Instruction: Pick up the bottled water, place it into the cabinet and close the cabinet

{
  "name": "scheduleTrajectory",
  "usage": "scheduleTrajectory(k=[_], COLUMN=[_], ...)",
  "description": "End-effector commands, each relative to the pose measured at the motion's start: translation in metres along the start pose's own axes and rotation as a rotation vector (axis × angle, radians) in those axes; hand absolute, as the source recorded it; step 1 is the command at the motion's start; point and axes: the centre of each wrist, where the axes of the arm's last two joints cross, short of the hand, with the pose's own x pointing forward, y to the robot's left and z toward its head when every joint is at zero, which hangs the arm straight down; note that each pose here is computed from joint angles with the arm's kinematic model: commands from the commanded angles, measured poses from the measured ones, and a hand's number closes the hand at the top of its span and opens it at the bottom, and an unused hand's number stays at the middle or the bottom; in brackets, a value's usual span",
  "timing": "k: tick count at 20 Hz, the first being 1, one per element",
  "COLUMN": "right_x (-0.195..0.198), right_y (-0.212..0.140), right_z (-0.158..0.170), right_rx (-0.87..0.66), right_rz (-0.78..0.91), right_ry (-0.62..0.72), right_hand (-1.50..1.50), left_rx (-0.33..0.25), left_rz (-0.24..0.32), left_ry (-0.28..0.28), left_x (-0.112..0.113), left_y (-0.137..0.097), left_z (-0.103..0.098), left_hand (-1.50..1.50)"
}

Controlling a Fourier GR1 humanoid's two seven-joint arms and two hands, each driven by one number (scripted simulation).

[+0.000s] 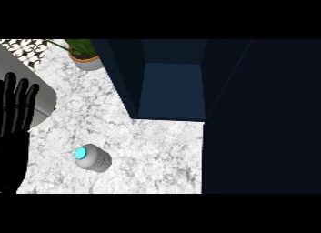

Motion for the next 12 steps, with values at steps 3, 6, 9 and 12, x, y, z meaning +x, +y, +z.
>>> scheduleTrajectory(k=[3, 6, 9, 12], right_x=[0.006, 0.01, 0.007, 0.032], right_y=[-0.002, 0.004, 0.015, 0.004], right_z=[0.006, 0.028, 0.043, 0.049], right_rx=[0.044, 0.035, 0.195, 0.203], right_rz=[0.024, 0.031, -0.182, -0.166], right_ry=[0.018, 0.031, 0.147, 0.159], right_hand=[-1.5, -1.5, -1.5, -1.5], left_rx=[-0.234, -0.492, -0.537, -0.581], left_rz=[0.129, 0.282, 0.46, 0.512], left_ry=[-0.026, -0.038, 0.233, 0.278], left_x=[0.015, 0.027, 0.017, 0.047], left_y=[-0.008, -0.016, -0.03, -0.012], left_z=[0.017, 0.033, 0.055, 0.076], left_hand=[-1.5, -1.5, -1.5, -1.5])
